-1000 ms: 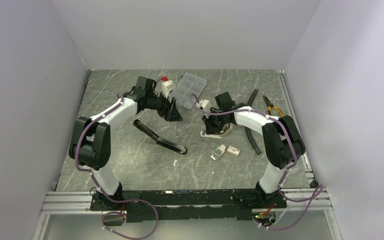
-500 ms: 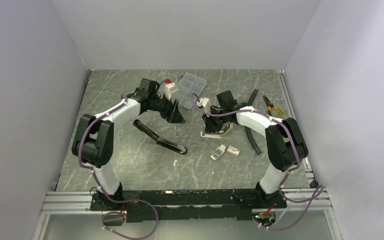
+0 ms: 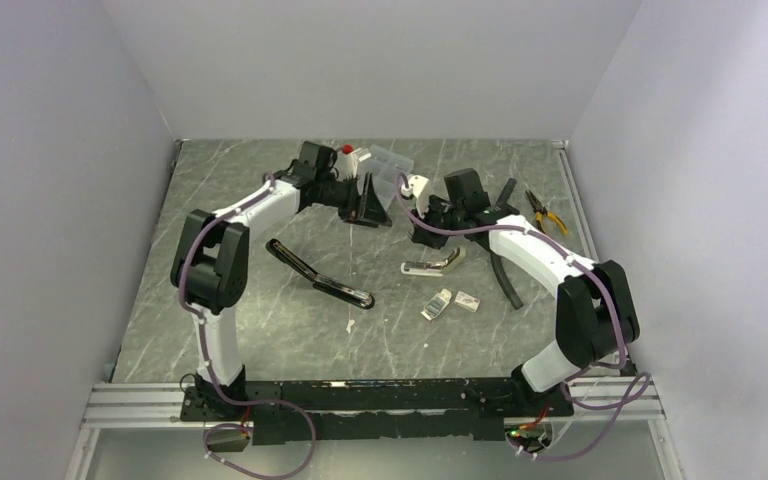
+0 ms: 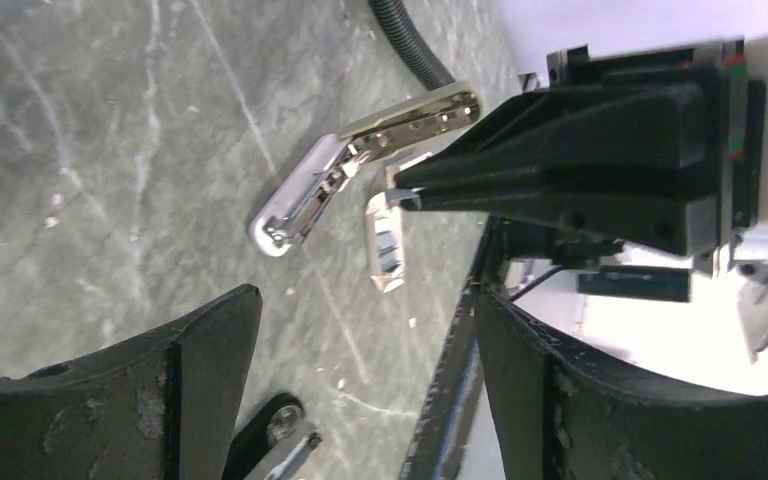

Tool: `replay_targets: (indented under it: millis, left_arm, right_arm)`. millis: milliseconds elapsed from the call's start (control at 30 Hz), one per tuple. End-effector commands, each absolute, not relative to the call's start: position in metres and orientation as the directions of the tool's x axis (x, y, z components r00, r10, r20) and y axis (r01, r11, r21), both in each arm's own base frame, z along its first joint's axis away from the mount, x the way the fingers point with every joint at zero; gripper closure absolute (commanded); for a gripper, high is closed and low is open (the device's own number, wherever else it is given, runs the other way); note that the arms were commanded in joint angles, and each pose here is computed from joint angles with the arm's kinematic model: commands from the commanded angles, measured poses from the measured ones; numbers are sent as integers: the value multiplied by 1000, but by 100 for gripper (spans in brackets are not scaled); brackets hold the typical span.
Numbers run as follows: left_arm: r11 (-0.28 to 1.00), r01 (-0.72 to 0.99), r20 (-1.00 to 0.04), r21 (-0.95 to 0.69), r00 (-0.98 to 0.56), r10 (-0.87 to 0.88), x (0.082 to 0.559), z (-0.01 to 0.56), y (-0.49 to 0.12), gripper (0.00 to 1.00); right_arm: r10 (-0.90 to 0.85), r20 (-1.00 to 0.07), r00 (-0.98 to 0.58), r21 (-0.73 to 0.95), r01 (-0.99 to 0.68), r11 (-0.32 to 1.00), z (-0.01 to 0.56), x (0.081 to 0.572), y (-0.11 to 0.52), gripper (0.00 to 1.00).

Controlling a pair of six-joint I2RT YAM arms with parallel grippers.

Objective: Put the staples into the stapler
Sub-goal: Pick up the stapler.

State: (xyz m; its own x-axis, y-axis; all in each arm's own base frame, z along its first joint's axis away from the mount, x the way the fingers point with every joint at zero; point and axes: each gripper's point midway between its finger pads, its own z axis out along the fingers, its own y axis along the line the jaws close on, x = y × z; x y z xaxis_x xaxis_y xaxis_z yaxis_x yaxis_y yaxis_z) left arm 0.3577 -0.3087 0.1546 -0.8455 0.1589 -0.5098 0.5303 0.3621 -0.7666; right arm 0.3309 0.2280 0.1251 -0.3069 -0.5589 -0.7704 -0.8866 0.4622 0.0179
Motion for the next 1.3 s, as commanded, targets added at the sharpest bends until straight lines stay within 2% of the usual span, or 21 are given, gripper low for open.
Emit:
replay_targets:
  millis: [0,100,200,500,1267]
  left_arm:
    - [323,371,-347,-871,-929,133,351,182,-331,19]
    - [320,301,-274,-898,-953,126,352,181,-339,24]
    - [330,290,-257,-898,-956,138,349,174,-347,27]
    - [353,306,-269,-884,-951,149,350,158,-365,33]
    - [330,311,-267,-891,-948,172,350,151,-372,67]
  right_arm:
    - [-528,-815,-239,-77,-858,508,159,348,236,95]
    - [-530,-812,-245,-87,-846,525,160,350,235,95]
    - [-533,-809,-248,-93,-841,532,161,350,236,95]
    - [-541,-804,-247,-89,-850,520,156,347,240,95]
    - [-553,-792,-259,-75,-857,510,149,344,241,95]
